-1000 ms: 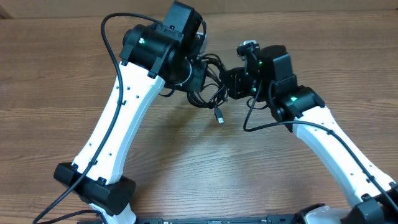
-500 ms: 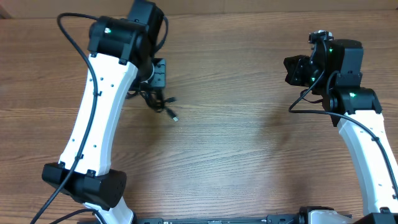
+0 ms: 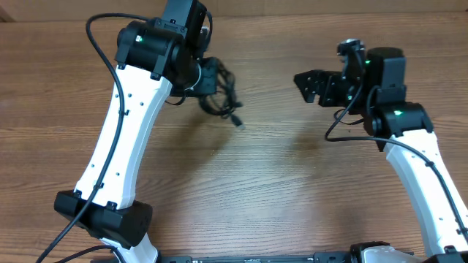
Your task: Untangle cables
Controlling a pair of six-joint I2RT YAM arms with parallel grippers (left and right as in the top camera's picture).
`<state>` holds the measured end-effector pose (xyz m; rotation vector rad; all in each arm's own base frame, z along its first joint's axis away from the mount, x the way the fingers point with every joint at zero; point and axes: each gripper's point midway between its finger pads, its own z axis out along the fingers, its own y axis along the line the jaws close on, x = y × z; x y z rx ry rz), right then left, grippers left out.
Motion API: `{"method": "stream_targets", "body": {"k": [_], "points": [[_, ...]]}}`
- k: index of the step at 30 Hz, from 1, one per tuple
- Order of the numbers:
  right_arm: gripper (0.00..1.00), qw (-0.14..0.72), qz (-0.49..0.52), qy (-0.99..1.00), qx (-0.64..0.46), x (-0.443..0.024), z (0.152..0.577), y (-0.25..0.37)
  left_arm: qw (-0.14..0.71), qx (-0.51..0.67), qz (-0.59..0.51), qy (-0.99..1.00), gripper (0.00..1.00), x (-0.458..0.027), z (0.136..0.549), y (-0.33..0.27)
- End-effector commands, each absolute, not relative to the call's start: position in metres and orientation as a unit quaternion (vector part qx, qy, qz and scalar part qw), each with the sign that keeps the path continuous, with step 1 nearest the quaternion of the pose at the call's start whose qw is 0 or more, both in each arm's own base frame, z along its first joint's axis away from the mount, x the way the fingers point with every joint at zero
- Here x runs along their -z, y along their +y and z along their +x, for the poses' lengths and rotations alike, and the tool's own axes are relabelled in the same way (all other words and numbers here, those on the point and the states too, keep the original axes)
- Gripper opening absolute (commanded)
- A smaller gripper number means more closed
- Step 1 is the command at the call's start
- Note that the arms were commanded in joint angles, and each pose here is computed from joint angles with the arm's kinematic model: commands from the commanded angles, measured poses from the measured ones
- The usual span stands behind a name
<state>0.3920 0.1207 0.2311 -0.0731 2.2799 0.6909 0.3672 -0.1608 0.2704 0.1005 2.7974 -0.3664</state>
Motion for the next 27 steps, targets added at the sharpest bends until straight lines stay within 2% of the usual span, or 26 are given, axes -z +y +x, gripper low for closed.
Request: {"method": "stream_targets", "body": {"k": [1,8,12,13,14,16,17,22,27], "points": [[0.88,0.374,-0.040,0.879,-0.294,-0.246,0.387,0.143,0.155,0.271,0.072,0.947,0.04,-0.304,0.353,-0.207],[0.87,0.360,-0.054,0.881,-0.304,-0.233,0.391,0.166,0.128,0.467,0.145,0.863,0.04,-0.356,0.332,-0.262],[0.87,0.364,-0.044,0.880,-0.303,-0.234,0.395,0.164,0.127,0.498,0.157,0.843,0.04,-0.367,0.329,-0.268],[0.81,0.365,-0.040,0.879,-0.305,-0.235,0.396,0.164,0.127,0.498,0.155,0.843,0.04,-0.367,0.330,-0.267],[0.66,0.364,-0.035,0.878,-0.308,-0.235,0.396,0.164,0.127,0.498,0.153,0.844,0.04,-0.367,0.330,-0.266],[0.22,0.363,-0.028,0.878,-0.311,-0.236,0.396,0.164,0.128,0.498,0.151,0.844,0.04,-0.367,0.332,-0.265],[0.04,0.363,-0.028,0.878,-0.311,-0.236,0.396,0.164,0.127,0.499,0.148,0.845,0.04,-0.367,0.332,-0.264],[0.04,0.359,-0.018,0.886,-0.292,-0.228,0.398,0.159,0.122,0.500,0.143,0.845,0.04,-0.368,0.331,-0.264],[0.04,0.340,0.035,0.915,-0.214,-0.194,0.408,0.118,0.118,0.507,0.122,0.845,0.04,-0.378,0.328,-0.236]]}}
